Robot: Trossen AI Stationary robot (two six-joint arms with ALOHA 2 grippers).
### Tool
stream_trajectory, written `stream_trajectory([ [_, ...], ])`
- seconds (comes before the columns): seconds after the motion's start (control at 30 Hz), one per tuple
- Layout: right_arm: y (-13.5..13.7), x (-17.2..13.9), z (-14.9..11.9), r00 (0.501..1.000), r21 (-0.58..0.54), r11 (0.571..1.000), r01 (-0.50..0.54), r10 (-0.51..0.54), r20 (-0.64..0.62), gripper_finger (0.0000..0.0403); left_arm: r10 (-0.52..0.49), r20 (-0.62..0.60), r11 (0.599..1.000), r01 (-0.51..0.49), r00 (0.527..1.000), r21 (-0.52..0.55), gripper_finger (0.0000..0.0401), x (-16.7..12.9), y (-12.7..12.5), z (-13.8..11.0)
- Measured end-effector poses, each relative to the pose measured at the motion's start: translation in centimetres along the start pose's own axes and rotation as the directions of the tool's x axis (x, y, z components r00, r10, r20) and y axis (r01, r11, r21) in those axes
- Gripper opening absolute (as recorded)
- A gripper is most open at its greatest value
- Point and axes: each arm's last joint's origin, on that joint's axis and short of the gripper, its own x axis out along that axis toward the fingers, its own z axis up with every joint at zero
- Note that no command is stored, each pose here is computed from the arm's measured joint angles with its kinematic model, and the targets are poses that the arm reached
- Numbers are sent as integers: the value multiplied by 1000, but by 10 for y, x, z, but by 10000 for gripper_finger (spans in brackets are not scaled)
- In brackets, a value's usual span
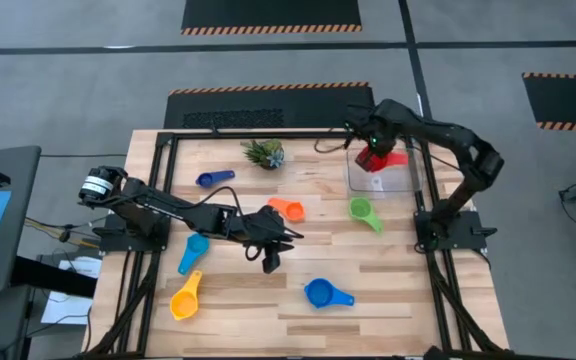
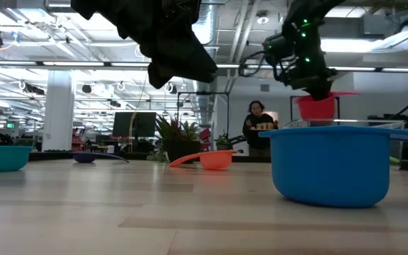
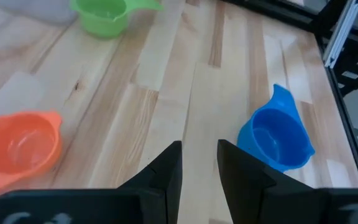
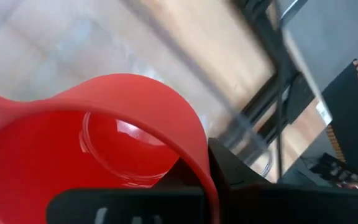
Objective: Nest measuring cups in basket
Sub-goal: Put the red measuring cup into the transparent bin
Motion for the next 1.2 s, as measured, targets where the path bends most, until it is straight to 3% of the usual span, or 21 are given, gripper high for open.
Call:
stream_trajectory([
  [0.17, -2, 12, -36, 1000, 7, 1000, -7, 7, -3, 12, 21, -44, 999, -22, 999, -28, 88, 0, 2, -4],
  [0.4, -13, 20, -62, 960, 144, 974, -174, 135, 244, 11, 28, -48, 999, -29, 998, -26, 88, 0, 2, -5],
  [0.67, -12, 52, -50, 938, 190, 942, -275, 220, 268, 11, 29, -47, 999, -30, 998, -27, 88, 0, 2, -5],
  [1.0, 3, 86, -26, 960, 142, 956, -257, 236, 149, 15, 43, -45, 999, -44, 998, -28, 88, 0, 3, -5],
  [1.2, 9, 98, -21, 967, 131, 960, -249, 239, 88, 46, 77, -35, 997, -78, 996, -26, 88, 0, 4, -5],
])
